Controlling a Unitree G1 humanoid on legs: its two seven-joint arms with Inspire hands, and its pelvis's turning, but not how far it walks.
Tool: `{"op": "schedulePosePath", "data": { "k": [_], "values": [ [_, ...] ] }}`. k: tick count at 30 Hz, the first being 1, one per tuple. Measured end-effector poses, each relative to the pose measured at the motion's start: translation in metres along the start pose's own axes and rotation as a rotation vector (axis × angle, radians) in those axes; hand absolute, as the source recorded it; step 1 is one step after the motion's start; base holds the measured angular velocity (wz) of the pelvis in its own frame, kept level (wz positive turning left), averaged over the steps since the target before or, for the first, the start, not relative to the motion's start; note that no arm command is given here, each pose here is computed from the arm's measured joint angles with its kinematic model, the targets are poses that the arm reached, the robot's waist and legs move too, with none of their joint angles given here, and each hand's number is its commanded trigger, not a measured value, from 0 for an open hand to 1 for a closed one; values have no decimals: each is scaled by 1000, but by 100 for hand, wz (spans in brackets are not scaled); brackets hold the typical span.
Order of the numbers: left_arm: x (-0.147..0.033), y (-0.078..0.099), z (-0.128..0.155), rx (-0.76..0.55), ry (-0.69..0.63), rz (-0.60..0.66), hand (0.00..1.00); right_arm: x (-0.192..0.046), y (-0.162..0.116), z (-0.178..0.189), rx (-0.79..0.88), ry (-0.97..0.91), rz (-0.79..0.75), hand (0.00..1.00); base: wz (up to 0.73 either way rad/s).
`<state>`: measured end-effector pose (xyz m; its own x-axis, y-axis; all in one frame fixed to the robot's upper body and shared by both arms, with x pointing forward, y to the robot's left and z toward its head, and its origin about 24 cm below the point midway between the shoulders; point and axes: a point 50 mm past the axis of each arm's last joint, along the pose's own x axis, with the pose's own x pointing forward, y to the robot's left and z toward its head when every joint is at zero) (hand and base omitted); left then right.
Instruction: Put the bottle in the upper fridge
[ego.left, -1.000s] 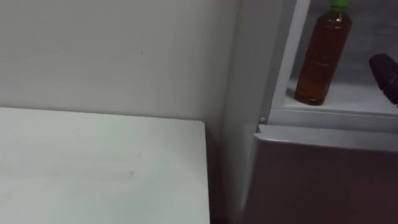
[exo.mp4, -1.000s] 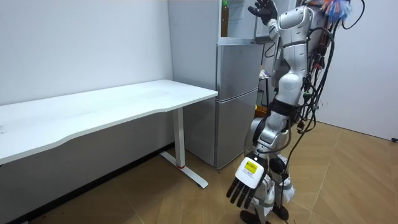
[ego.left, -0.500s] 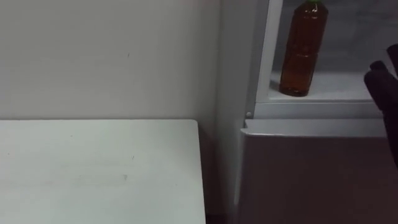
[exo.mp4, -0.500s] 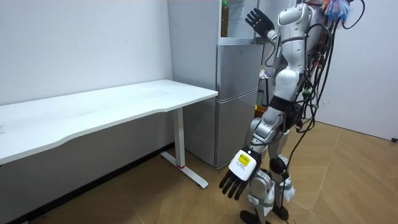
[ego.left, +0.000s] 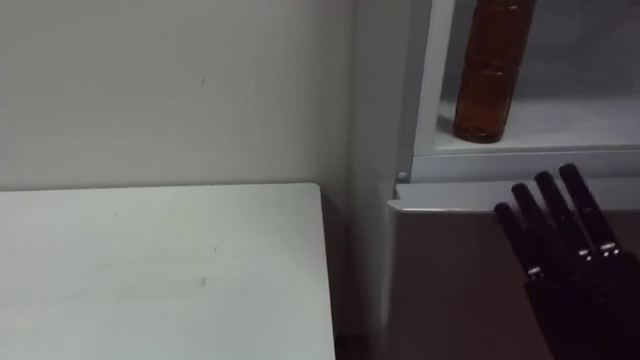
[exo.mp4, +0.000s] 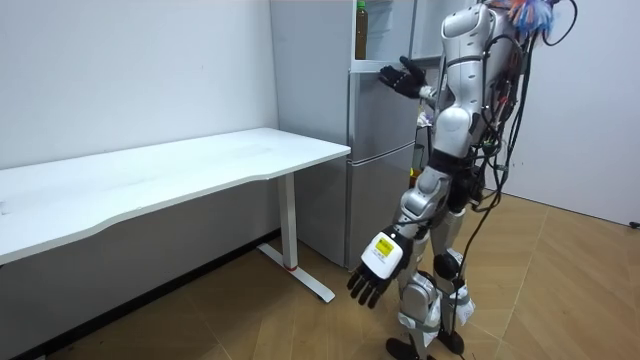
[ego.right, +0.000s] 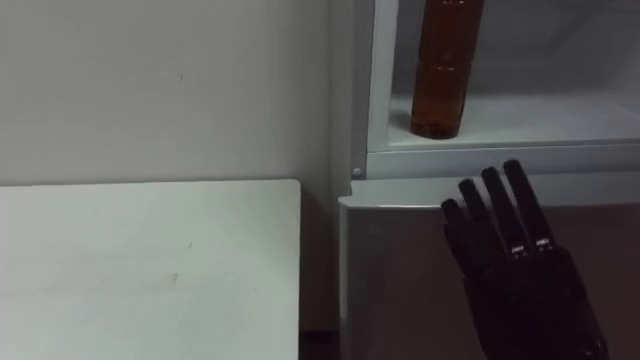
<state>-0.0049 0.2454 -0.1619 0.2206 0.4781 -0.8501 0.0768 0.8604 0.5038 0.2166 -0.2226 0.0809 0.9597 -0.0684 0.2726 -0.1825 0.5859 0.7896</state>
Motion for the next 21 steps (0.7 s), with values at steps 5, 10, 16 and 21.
{"op": "schedulePosePath", "data": {
  "k": [5,10,16,21],
  "values": [
    [0,-3,0,5,9,-28,0,-18,-33,-10,65,40,-101,0,0],
    [0,-6,2,9,4,-53,0,-48,-64,-16,117,70,-267,0,4],
    [0,-5,1,13,8,-47,0,-80,-97,-29,177,79,-457,0,11],
    [1,-4,3,11,-2,-40,0,-101,-113,-37,187,95,-581,0,1]
  ]
}}
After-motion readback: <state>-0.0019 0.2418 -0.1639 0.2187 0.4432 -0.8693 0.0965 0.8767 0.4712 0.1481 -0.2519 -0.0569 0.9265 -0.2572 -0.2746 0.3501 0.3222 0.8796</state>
